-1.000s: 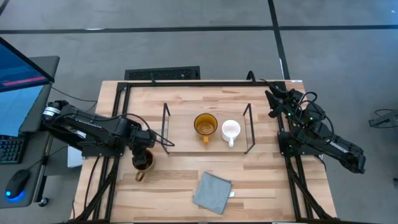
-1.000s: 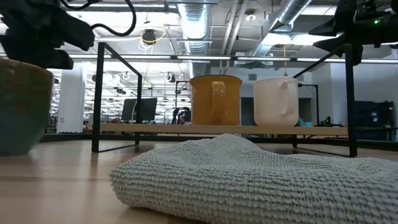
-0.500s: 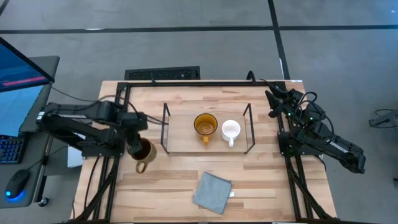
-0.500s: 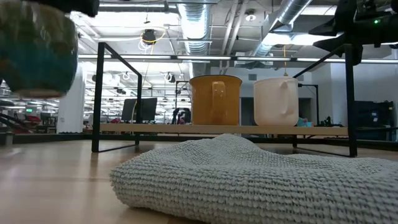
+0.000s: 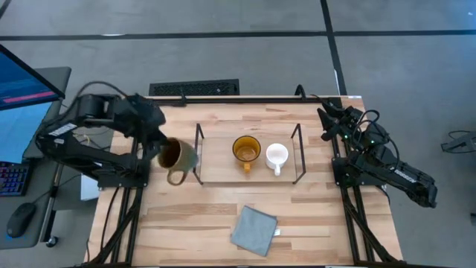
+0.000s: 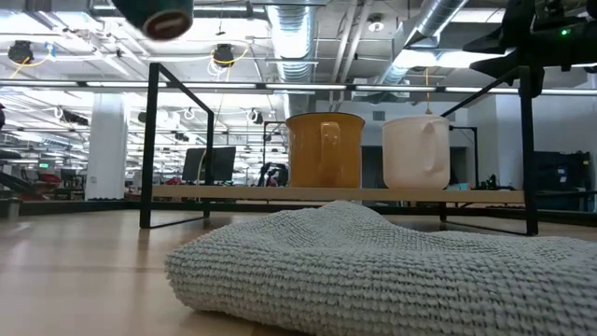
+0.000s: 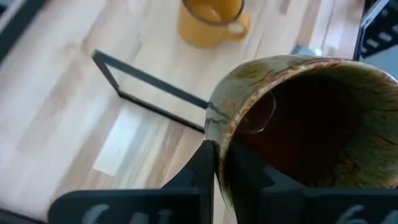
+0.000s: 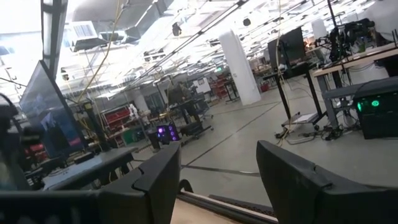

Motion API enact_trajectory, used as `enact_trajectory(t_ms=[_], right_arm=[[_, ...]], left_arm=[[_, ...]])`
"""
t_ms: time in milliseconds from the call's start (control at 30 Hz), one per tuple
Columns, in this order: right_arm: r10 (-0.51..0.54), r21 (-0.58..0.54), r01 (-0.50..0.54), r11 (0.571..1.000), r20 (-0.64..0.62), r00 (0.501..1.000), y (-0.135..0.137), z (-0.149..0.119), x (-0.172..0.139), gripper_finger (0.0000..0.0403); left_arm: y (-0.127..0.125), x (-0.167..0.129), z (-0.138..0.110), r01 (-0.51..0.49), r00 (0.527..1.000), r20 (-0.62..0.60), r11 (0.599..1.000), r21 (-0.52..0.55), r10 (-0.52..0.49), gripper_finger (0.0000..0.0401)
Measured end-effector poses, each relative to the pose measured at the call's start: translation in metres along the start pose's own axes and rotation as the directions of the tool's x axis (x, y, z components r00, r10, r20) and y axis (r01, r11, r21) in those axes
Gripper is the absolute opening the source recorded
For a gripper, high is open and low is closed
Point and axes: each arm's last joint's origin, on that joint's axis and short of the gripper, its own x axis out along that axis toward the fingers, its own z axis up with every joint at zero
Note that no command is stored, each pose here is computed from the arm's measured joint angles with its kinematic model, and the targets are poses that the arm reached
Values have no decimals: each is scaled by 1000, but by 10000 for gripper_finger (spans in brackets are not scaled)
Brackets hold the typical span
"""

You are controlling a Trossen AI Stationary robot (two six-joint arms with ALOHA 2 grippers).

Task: Stack small to large cups/mugs on shelf
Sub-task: Put the brown cup on the shelf

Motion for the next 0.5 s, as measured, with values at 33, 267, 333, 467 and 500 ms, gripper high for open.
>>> enact_trajectory(t_ms=[33, 267, 333, 467, 500], right_arm=[[0, 0, 0, 1000, 0, 1000, 0, 0, 0, 233], [1, 0, -1, 1000, 1, 1000, 0, 0, 0, 233], [1, 0, -1, 1000, 1, 1000, 0, 0, 0, 233], [1, 0, -1, 1000, 1, 1000, 0, 0, 0, 233], [1, 0, -1, 1000, 1, 1000, 0, 0, 0, 233]], left_arm=[[0, -5, 3, 0, 1000, 17, 1000, 0, 0, 10], [2, 7, 38, -87, 996, 4, 994, 69, 87, 10], [4, 19, 52, -103, 994, -24, 990, 99, 106, 10], [16, 44, 78, -122, 980, -140, 980, 155, 144, 10], [19, 50, 85, -117, 976, -167, 980, 158, 144, 10]])
